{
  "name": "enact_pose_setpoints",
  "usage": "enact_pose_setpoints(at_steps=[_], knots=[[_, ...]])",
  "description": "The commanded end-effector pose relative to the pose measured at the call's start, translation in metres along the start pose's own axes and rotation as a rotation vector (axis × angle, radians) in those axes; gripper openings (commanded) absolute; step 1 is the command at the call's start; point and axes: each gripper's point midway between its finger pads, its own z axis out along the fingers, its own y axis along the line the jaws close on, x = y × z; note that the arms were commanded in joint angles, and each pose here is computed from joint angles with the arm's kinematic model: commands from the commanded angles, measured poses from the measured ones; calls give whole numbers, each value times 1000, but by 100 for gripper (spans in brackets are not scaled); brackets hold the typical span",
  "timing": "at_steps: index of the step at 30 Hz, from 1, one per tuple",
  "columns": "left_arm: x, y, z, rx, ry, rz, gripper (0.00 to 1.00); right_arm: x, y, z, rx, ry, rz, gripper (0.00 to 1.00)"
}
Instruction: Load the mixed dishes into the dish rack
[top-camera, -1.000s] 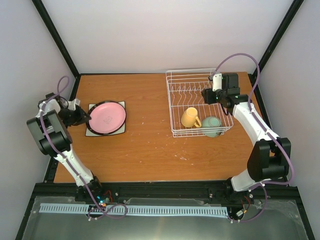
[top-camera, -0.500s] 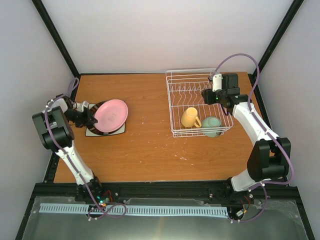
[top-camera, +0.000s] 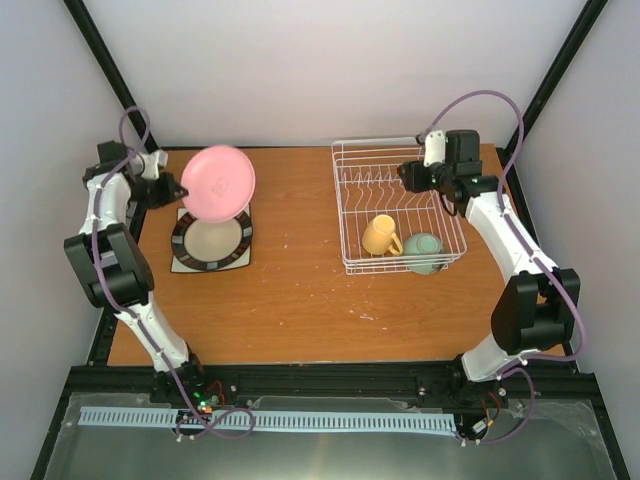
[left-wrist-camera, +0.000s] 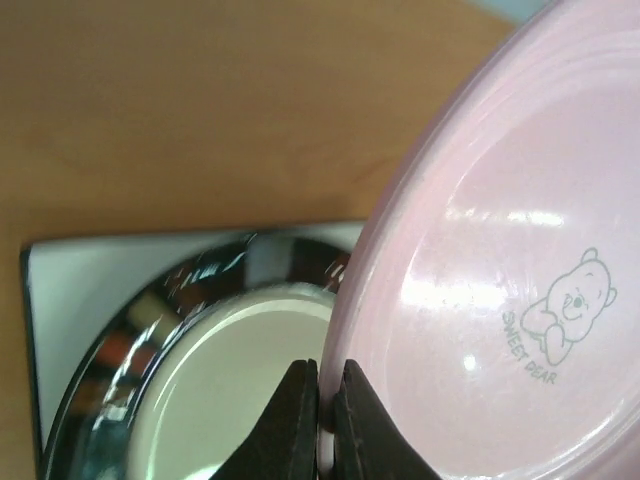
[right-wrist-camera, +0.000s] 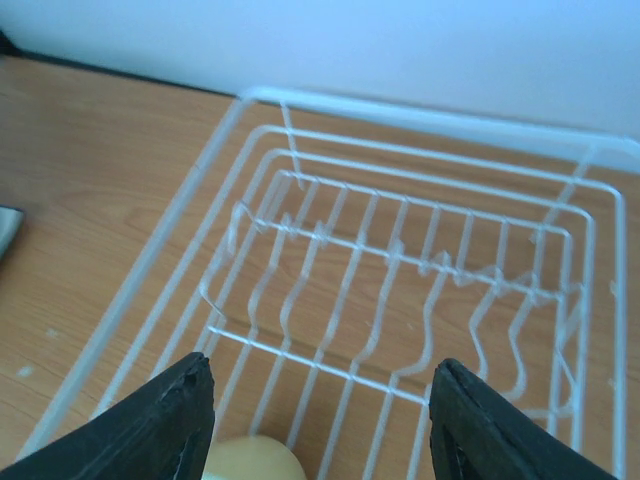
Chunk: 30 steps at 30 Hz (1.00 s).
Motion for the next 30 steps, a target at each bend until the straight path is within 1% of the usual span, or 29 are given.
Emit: enact_pose_setpoints(at_steps=[1,3,4,6,7,8,10,14,16,17,22,26,30], knots=[[-65,-92,-39,84,-235,202,1,-39,35,1,-209,-79,31,59],[-79,-135,-36,122,-278,300,1,-47,62,6,-315,-60,15,59],[-81,-161,-28,164,-283,343,1,-51,78,7,-375,-46,-1,60],[-88,-194,-19,260,-286,369,1,-64,105,5,-475,-43,-4,61],[-90,-204,-12,291,-272,369,1,-70,111,3,-512,-46,12,61],[-94,-213,-7,301,-264,381,1,-71,131,1,-572,-30,14,62],[-98,-225,5,310,-244,405,1,-72,148,-1,-642,-11,27,62],[-97,-244,21,351,-208,429,1,-74,164,-9,-722,-3,47,66],[-96,-246,29,357,-197,427,1,-74,169,-11,-747,15,53,70],[-95,-248,31,360,-193,427,1,-74,170,-12,-750,17,52,70],[-90,-260,39,380,-179,431,1,-74,168,-7,-710,18,46,71],[-82,-273,42,396,-165,432,1,-71,154,11,-610,24,35,71],[-69,-282,45,406,-146,426,1,-76,153,22,-614,22,53,71]])
